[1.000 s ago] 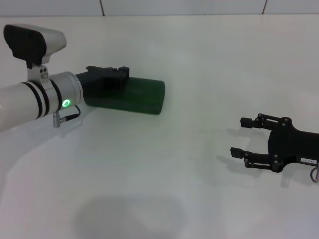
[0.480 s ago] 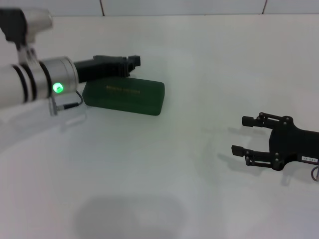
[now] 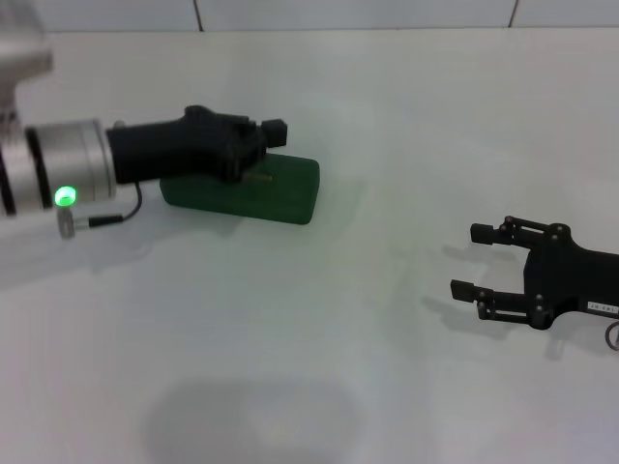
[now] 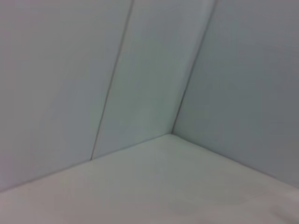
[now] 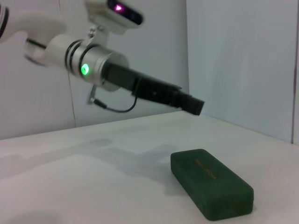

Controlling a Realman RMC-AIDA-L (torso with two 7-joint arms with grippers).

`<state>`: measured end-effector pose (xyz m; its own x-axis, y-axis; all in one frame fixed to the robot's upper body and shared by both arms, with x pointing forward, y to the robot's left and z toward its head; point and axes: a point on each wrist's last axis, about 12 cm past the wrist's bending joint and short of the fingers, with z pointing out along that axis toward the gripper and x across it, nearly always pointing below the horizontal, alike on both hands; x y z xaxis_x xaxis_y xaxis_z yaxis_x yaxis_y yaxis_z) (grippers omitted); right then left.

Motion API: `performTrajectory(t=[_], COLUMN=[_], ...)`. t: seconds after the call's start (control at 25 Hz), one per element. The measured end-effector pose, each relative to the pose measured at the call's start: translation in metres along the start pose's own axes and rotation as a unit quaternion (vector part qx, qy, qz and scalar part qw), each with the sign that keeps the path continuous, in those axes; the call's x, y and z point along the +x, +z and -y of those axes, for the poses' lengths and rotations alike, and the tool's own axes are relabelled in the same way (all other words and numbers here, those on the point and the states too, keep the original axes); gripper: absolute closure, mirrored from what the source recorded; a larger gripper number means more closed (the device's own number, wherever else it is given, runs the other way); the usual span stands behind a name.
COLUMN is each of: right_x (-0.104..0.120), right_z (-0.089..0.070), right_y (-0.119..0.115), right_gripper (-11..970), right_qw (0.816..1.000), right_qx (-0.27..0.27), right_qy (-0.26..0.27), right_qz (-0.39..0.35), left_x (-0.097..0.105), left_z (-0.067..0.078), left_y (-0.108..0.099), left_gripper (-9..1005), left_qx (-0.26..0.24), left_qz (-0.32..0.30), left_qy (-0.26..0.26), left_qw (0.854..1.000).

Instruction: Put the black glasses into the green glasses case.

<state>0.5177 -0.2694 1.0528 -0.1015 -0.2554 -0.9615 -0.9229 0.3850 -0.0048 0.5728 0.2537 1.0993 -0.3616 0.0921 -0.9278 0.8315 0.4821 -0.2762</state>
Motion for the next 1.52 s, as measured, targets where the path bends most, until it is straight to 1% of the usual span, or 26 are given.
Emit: performTrajectory(t=[0.12,0.16,0.2,0.24,0.32,0.52,0.76,1.08,1.2,1.32,1.52], right_x=[0.000,0.000,0.000,0.000,0.000,0.000,-0.002,0.002,0.003,0.003,0.004], right_z=[0.000,0.000,0.000,0.000,0.001,0.003,0.002,-0.011,-0.014,-0.014,-0.015], right_y=[0.000,-0.001,-0.002,-0.002,-0.003,-0.009,-0.011,-0.008,-0.004,-0.003,-0.004], right_gripper=[204,204,204,204,204,204,204,204,204,204,205], right_qw=[1.000,1.000,1.000,1.000,1.000,1.000,1.000,0.998,0.998,0.998,0.998], right_qx=[0.000,0.000,0.001,0.001,0.002,0.004,-0.010,-0.052,-0.058,-0.058,-0.058], right_qy=[-0.001,-0.001,-0.002,-0.002,-0.004,-0.008,-0.013,-0.012,-0.013,-0.014,-0.011], right_qz=[0.000,0.000,0.000,-0.001,-0.002,-0.005,-0.004,-0.011,-0.012,-0.012,-0.010], left_x=[0.021,0.028,0.041,0.041,0.051,0.075,0.100,0.113,0.117,0.118,0.119], left_z=[0.012,0.015,0.021,0.021,0.024,0.033,0.044,0.056,0.059,0.062,0.063], left_y=[-0.009,-0.011,-0.018,-0.018,-0.025,-0.048,-0.086,-0.114,-0.127,-0.130,-0.131], left_gripper=[921,921,920,920,920,735,492,246,179,112,112], left_qx=[-0.005,-0.008,-0.020,-0.020,-0.030,-0.040,-0.068,-0.070,-0.081,-0.078,-0.071], left_qz=[0.014,0.016,0.019,0.019,0.016,-0.011,-0.039,-0.036,-0.028,-0.029,-0.033], left_qy=[0.063,0.076,0.091,0.091,0.086,0.052,0.015,-0.003,-0.010,-0.013,-0.015], left_qw=[0.998,0.997,0.995,0.995,0.996,0.998,0.997,0.997,0.996,0.996,0.997])
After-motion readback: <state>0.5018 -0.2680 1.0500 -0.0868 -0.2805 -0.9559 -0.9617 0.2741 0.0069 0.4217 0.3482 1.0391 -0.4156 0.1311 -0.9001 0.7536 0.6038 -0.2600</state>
